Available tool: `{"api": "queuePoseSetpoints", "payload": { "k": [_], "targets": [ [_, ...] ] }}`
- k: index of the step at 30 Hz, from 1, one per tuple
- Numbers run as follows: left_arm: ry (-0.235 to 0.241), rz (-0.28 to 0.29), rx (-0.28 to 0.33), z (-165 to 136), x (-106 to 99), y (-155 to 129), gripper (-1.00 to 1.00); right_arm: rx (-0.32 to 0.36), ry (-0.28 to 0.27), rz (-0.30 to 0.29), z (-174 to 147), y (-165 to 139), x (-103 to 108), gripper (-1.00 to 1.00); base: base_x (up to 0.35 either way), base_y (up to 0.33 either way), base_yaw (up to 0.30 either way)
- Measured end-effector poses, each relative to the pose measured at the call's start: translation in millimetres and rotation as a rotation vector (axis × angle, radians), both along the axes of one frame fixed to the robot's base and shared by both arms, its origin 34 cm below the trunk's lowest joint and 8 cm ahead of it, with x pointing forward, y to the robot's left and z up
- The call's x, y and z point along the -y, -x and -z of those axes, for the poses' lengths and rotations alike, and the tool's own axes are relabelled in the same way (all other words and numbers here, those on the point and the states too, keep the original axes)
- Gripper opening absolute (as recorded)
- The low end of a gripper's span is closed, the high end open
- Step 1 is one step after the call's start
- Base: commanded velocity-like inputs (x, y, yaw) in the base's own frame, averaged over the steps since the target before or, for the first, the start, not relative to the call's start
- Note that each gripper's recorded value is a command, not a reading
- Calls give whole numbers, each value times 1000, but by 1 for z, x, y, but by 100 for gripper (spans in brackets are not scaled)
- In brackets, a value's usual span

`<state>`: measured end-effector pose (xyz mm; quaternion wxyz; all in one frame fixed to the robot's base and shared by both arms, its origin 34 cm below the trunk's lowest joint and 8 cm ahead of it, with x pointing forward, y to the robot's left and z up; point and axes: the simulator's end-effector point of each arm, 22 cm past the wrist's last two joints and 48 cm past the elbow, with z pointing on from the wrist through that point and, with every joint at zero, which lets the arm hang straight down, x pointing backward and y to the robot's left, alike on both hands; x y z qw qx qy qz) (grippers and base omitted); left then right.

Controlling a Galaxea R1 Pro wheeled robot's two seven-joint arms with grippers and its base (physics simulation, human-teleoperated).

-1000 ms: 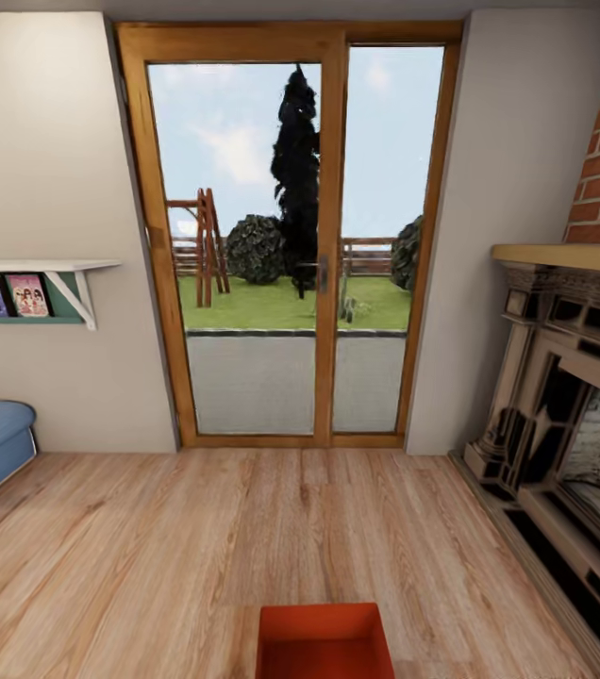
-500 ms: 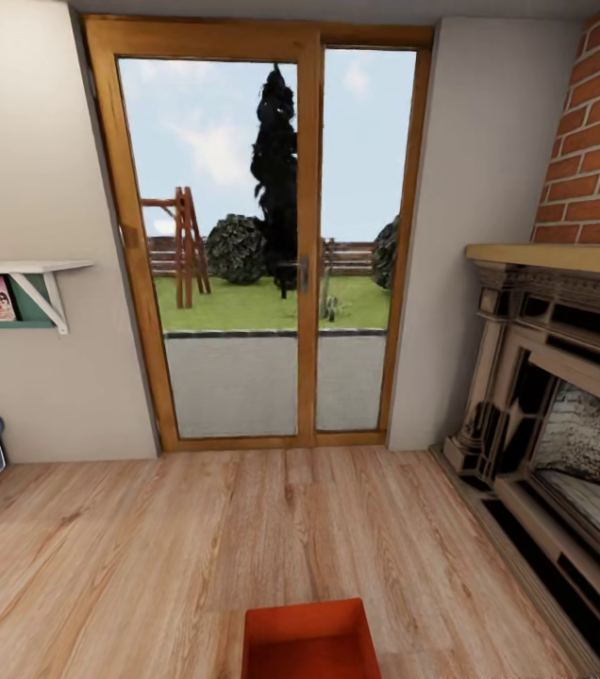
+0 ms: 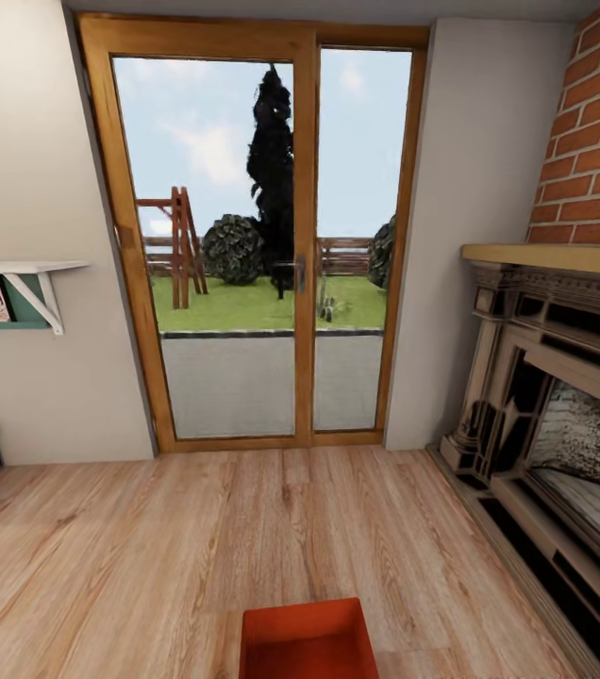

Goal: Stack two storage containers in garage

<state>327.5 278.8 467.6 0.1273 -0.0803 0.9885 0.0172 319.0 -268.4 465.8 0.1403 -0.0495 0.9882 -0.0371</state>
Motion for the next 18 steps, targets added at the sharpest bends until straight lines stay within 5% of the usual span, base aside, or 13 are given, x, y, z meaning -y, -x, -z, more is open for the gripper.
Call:
{"api": "queuePoseSetpoints", "payload": {
  "k": [5, 18],
  "targets": [
    [0, 0, 0, 0, 0, 0, 100, 0, 0, -1, 0, 0, 0, 100, 0, -30, -5],
    [-1, 0, 0, 0, -1, 0, 100, 0, 1, -4, 0, 0, 0, 100, 0, -217, 0]
  ]
}}
